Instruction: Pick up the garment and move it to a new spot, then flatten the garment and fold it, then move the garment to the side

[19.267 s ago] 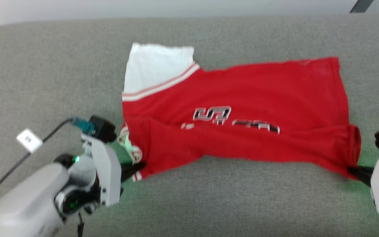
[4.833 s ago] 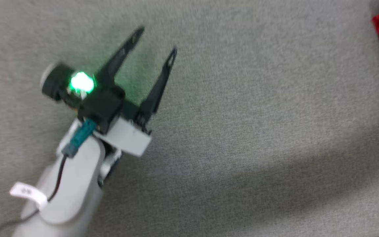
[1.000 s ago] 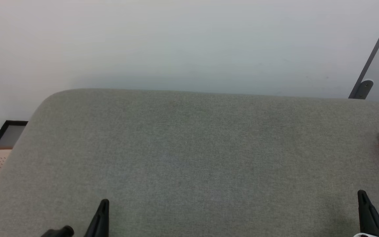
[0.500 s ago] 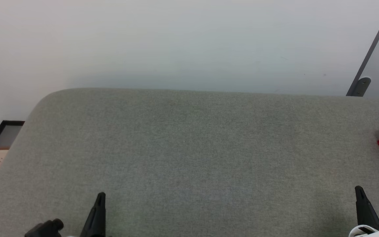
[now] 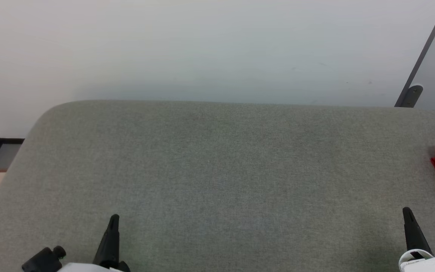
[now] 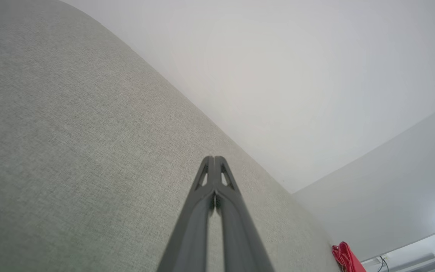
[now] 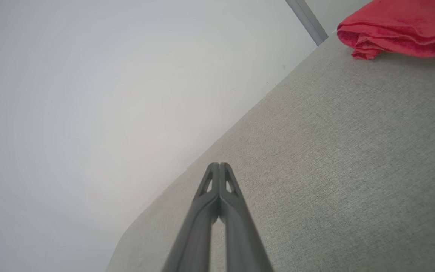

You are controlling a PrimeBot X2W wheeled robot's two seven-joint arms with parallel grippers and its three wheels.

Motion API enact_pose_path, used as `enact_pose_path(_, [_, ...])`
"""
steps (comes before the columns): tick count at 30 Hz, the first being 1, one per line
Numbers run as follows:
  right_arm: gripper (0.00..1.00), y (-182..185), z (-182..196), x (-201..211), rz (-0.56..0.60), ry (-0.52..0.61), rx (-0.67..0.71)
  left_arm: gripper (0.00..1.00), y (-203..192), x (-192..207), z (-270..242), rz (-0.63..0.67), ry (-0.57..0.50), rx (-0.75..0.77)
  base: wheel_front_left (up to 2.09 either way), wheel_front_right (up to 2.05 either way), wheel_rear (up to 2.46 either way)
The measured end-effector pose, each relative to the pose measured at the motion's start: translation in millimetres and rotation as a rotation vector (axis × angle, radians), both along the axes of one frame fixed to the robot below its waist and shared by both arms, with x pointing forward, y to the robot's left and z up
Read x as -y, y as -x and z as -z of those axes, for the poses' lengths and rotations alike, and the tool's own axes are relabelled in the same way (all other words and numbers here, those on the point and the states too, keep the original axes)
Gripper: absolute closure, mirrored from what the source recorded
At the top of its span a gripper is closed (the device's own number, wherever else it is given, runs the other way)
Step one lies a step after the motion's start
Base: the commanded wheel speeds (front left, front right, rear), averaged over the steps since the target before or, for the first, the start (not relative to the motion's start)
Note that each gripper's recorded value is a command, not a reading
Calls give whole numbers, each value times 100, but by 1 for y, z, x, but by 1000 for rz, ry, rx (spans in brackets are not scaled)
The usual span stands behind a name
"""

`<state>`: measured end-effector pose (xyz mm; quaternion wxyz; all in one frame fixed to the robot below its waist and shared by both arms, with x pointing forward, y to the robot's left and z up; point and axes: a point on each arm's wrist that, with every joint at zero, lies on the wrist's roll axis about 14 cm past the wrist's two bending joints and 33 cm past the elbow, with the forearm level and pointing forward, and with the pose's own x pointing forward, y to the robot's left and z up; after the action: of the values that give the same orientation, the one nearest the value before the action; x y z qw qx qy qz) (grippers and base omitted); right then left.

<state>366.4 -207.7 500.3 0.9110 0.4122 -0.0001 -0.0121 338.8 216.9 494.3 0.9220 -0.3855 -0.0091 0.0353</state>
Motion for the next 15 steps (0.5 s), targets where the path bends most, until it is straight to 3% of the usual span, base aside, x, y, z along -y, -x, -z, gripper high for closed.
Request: enact_pose_path(15, [100,-5,1,-2,1,-172,-11,100,-10,1,-1,1,182,-2,0,0,0])
